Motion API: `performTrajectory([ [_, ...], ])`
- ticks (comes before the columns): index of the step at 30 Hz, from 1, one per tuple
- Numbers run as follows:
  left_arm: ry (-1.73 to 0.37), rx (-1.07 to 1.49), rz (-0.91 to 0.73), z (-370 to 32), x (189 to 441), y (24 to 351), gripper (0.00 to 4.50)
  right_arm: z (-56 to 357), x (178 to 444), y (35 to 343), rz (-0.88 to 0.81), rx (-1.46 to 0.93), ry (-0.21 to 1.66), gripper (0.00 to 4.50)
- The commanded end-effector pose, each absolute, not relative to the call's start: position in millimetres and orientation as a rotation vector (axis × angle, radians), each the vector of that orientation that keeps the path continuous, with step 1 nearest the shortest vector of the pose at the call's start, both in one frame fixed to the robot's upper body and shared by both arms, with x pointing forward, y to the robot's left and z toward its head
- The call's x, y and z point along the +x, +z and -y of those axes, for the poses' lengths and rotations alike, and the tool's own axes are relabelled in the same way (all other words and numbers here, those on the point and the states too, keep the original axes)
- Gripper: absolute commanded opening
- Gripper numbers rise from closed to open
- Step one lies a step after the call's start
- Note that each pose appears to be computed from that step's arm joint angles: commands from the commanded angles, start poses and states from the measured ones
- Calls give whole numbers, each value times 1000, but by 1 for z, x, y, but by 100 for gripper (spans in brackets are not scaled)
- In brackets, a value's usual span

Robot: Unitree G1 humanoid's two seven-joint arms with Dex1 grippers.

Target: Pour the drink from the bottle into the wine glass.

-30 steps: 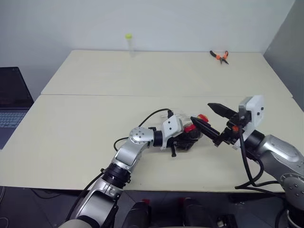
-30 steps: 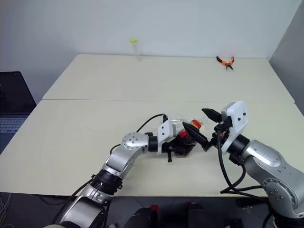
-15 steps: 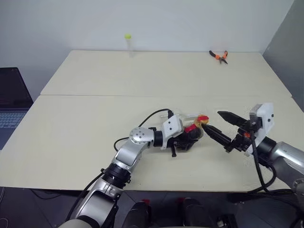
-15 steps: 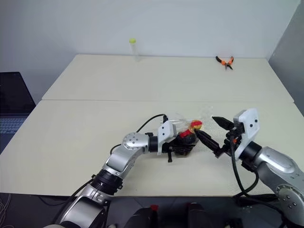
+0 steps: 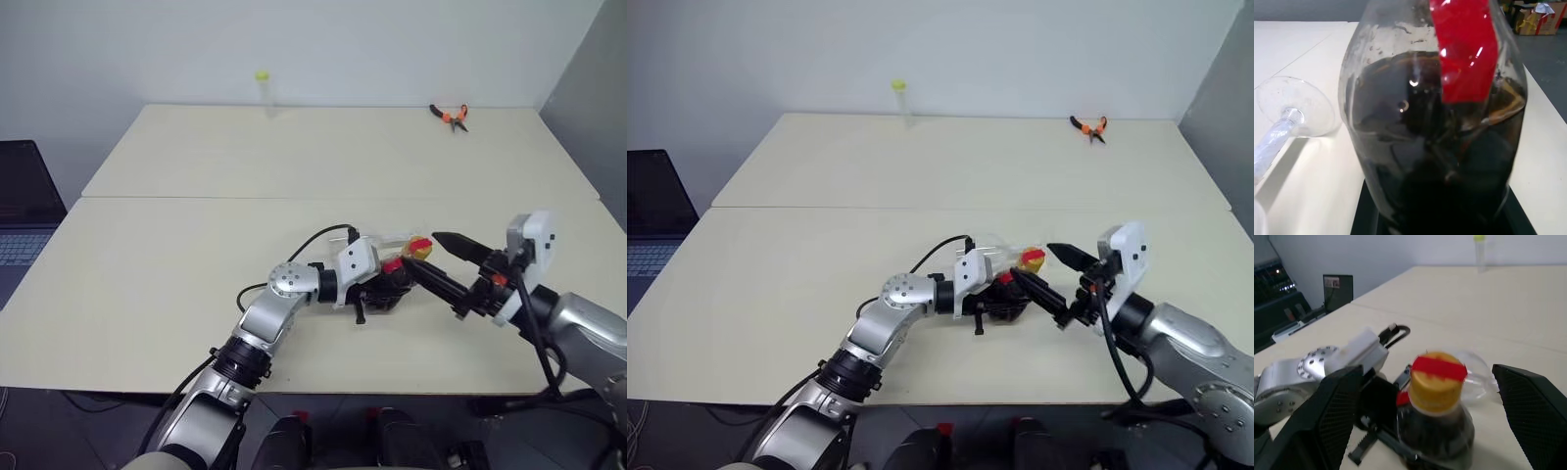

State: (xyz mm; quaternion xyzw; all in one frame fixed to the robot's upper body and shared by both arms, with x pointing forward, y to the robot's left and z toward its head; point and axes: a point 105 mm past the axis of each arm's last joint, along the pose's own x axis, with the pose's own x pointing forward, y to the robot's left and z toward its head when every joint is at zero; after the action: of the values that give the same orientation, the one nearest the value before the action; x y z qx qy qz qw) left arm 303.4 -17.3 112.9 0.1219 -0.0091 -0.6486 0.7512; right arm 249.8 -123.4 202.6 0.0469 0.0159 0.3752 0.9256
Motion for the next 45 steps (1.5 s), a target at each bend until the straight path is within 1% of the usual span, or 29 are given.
performTrajectory([
  [1, -1433, 278, 95, 22, 302, 129, 75, 123, 256, 210, 18, 98, 737, 450],
  [3, -1432, 278, 95, 22, 303, 129, 75, 123, 257, 211, 24, 105, 736, 450],
  [6, -1430, 278, 96, 22, 303, 129, 75, 123, 257, 209, 21, 106, 740, 393],
  [9, -1430, 278, 96, 22, 303, 129, 75, 124, 256, 207, 22, 113, 739, 290],
  [13, -1431, 278, 96, 22, 303, 128, 75, 127, 253, 204, 18, 128, 737, 139],
  [14, -1431, 277, 96, 23, 303, 128, 75, 127, 252, 204, 19, 135, 735, 121],
  [17, -1432, 275, 97, 23, 302, 128, 75, 128, 250, 204, 28, 167, 732, 121],
  [24, -1437, 256, 107, 24, 301, 130, 74, 135, 249, 217, 98, 331, 691, 121],
  [31, -1439, 242, 116, 26, 300, 132, 74, 140, 247, 225, 120, 368, 677, 121],
  [32, -1438, 241, 117, 26, 300, 132, 74, 143, 248, 224, 120, 323, 661, 121],
  [34, -1437, 242, 116, 25, 300, 132, 74, 149, 252, 220, 117, 51, 604, 121],
  [35, -1436, 243, 116, 25, 300, 131, 74, 150, 253, 220, 119, -41, 589, 121],
  [37, -1435, 244, 115, 24, 300, 131, 74, 152, 253, 222, 140, -161, 575, 121],
  [39, -1436, 245, 115, 24, 299, 131, 74, 155, 251, 221, 137, -196, 581, 121],
  [40, -1436, 244, 116, 24, 299, 131, 74, 159, 251, 216, 109, -214, 580, 121],
  [43, -1441, 238, 119, 26, 299, 132, 74, 194, 249, 179, -57, -242, 502, 121],
  [45, -1446, 236, 122, 26, 298, 132, 74, 205, 247, 166, -102, -239, 479, 121],
])
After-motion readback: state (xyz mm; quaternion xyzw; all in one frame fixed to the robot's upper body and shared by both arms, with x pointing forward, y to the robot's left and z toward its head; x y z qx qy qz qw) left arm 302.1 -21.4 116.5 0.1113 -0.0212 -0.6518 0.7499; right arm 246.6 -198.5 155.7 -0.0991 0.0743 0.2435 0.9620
